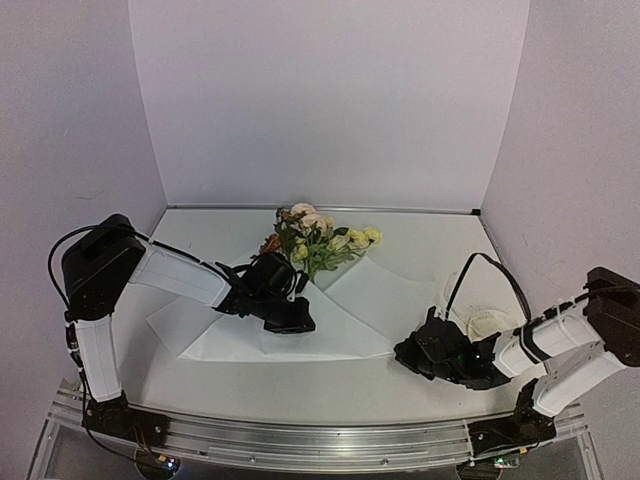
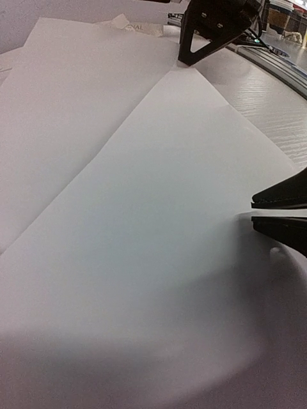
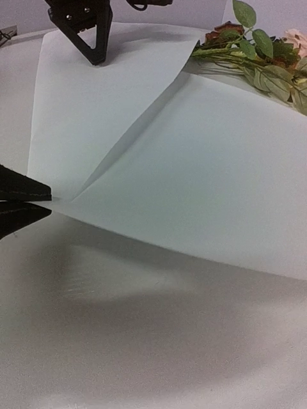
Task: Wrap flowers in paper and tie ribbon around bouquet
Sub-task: Fold the one-fourth-folded wrapping paper at the center of the board.
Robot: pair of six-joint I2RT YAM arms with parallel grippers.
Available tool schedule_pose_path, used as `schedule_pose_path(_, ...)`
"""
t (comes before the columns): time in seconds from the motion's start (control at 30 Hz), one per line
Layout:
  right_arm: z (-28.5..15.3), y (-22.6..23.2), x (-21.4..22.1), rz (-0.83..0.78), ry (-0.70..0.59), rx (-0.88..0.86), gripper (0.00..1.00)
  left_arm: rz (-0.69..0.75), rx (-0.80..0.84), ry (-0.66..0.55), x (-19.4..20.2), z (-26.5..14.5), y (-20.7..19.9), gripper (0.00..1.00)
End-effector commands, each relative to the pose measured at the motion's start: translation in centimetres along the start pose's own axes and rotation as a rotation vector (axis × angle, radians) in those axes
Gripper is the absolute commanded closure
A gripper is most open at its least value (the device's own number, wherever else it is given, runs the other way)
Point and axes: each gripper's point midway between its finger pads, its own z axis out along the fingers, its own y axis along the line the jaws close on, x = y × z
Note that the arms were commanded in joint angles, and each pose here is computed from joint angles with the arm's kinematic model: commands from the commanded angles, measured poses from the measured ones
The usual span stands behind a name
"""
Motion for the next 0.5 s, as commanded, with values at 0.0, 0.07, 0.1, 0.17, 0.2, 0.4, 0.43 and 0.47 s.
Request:
schedule_pose_path(0.0, -1.5, -0.6, -1.5, -0.081, -0.054, 0.05, 1.0, -0.007, 0.086, -0.05, -2.2, 0.4, -3.0, 0.93)
schedule_pose_path(0.07, -2.1, -0.7, -2.0, -0.107, -0.064, 0.066, 1.0, -0.013, 0.092, -0.049, -2.2, 0.7, -3.3, 0.92)
schedule_pose_path(0.1, -2.4, -0.6, -2.1, -0.129, -0.065, 0.076, 1.0, -0.013, 0.096, -0.049, -2.1, 0.9, -3.5, 0.92)
schedule_pose_path(0.17, -3.0, 0.3, -2.5, -0.178, -0.071, 0.076, 1.0, -0.013, 0.103, -0.049, -2.1, 1.3, -3.9, 0.92)
schedule_pose_path(0.2, -3.3, 0.6, -2.5, -0.204, -0.071, 0.081, 1.0, -0.013, 0.102, -0.047, -2.1, 1.5, -3.9, 0.92)
schedule_pose_path(0.4, -3.9, 4.0, -2.2, -0.306, -0.066, 0.059, 1.0, -0.023, 0.091, -0.028, -1.8, 2.9, -3.8, 0.93)
schedule_pose_path(0.43, -3.9, 4.4, -2.1, -0.311, -0.06, 0.059, 1.0, -0.021, 0.087, -0.024, -1.8, 3.1, -3.8, 0.93)
schedule_pose_path(0.47, -4.0, 4.7, -2.1, -0.316, -0.055, 0.062, 1.0, -0.019, 0.082, -0.021, -1.8, 3.3, -3.7, 0.93)
